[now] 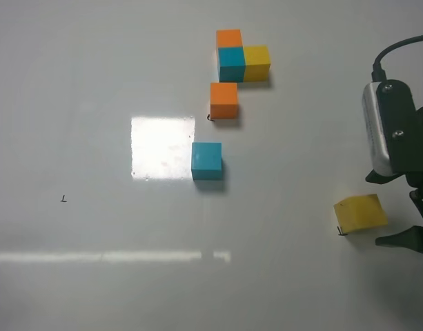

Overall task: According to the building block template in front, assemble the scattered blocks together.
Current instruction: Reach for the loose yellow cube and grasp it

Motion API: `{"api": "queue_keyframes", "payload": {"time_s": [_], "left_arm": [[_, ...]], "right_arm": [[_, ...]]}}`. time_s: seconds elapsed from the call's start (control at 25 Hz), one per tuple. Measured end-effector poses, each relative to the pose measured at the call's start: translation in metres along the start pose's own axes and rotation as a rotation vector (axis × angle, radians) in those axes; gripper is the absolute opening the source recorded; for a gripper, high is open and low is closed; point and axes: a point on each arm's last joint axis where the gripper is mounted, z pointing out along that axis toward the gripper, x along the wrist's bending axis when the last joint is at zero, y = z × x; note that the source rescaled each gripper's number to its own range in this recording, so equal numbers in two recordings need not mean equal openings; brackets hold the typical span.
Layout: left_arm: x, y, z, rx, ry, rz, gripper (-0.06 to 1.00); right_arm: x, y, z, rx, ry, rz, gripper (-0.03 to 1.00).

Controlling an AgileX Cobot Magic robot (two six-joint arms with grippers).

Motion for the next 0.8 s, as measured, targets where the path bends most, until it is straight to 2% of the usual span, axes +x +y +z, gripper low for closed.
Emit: {"api": "queue_keyframes", "payload": {"time_s": [0.6, 0.68, 0.8], "left_arm": [[0.0, 0.0, 0.0, 0.0, -0.001, 0.0, 0.25], [0.0, 0.0, 0.0, 0.0, -0.001, 0.0, 0.25], [0.0, 0.0, 0.0, 0.0, -0.001, 0.0, 0.25]], "right_arm": [[-0.007, 0.005, 0.031, 0.044, 0.045, -0.026, 1.0], [-0.009, 0.006, 0.032, 0.04, 0.039, -0.028, 0.96], [-0.009, 0.006, 0.034, 0.047, 0.038, -0.034, 0.77]]}}
